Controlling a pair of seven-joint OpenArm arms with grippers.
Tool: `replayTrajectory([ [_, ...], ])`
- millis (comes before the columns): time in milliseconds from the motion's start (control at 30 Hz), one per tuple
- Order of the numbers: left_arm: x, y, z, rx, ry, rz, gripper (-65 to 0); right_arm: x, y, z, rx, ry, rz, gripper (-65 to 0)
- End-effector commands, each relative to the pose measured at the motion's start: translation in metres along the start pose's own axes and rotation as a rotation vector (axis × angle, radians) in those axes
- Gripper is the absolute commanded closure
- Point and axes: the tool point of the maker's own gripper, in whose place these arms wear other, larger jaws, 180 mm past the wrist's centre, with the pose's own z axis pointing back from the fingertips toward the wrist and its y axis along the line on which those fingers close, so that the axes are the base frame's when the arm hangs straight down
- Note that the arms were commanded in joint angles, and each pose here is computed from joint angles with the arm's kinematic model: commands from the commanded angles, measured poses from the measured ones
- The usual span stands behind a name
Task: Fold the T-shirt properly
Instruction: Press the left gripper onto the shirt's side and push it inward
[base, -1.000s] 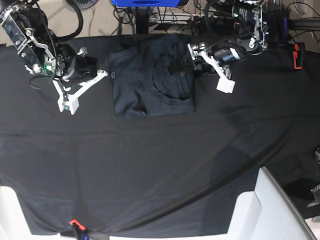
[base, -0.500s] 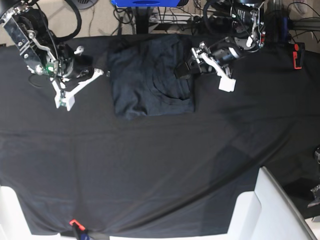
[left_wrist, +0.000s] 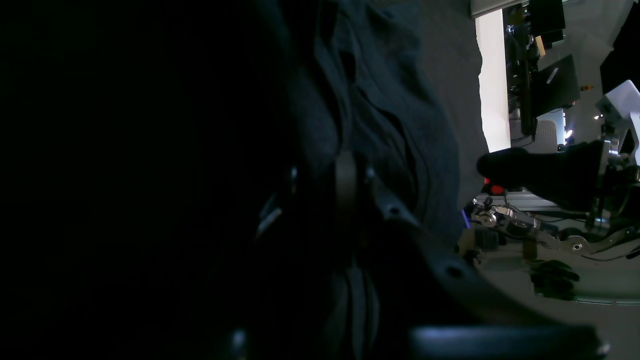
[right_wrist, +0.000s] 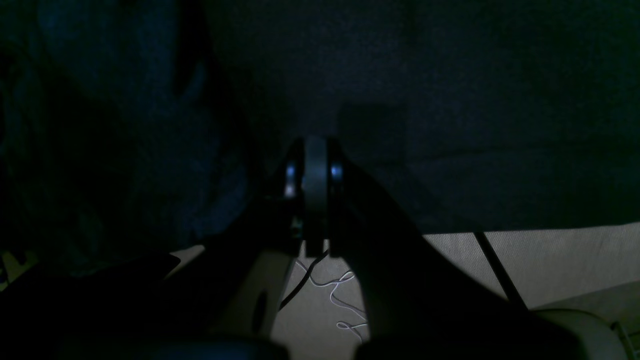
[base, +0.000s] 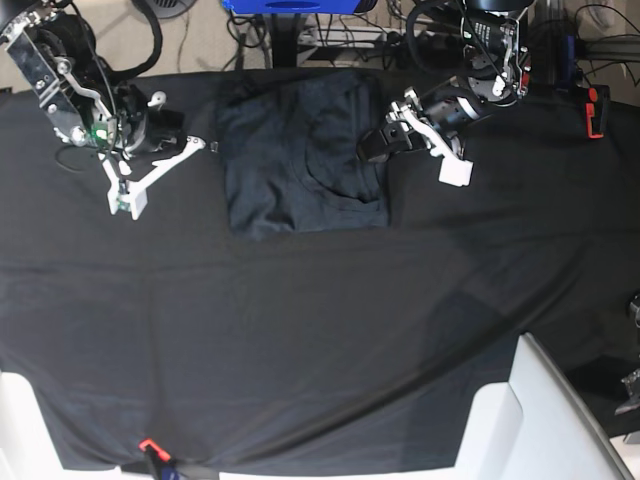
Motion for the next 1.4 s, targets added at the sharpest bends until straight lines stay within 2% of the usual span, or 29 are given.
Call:
replayTrajectory([
  [0, -0.022, 0.016, 0.004, 0.071, 0.091, 0.017, 0.0, 0.01, 0.0, 0.003, 0.002, -0.031, 0.005, 0.0],
  [133, -0.009, 0.018, 0.015, 0.084, 0.099, -0.047, 0.0, 0.008, 0.0, 0.003, 0.002, -0.028, 0.004, 0.0],
  [267, 0.003, 0.034, 0.032, 0.149, 0.132, -0.083, 0.0, 0.008, 0.0, 0.003, 0.003, -0.028, 0.003, 0.0],
  [500, 0.043, 0.051, 0.048, 0.203, 0.131, -0.181, 0.0, 0.01, 0.005, 0.003, 0.015, -0.047, -0.001, 0.0],
  [767, 0.068, 0.066, 0.027, 0.373, 0.349, -0.507, 0.0, 0.007, 0.006, 0.002, 0.016, -0.041, -0.004, 0.0],
  [1033, 0.087, 0.059, -0.006, 0.497, 0.531, -0.883, 0.0, 0.007, 0.006, 0.002, 0.017, -0.04, -0.004, 0.0],
  [1167, 0.082, 0.05, -0.018, 0.528, 0.599, -1.038, 0.0, 0.008, 0.005, 0.002, 0.015, -0.043, -0.007, 0.0],
  [1367, 0.079, 0.017, -0.032, 0.485, 0.594, -1.215, 0.0, 0.012, 0.005, 0.003, 0.015, -0.051, -0.009, 0.0],
])
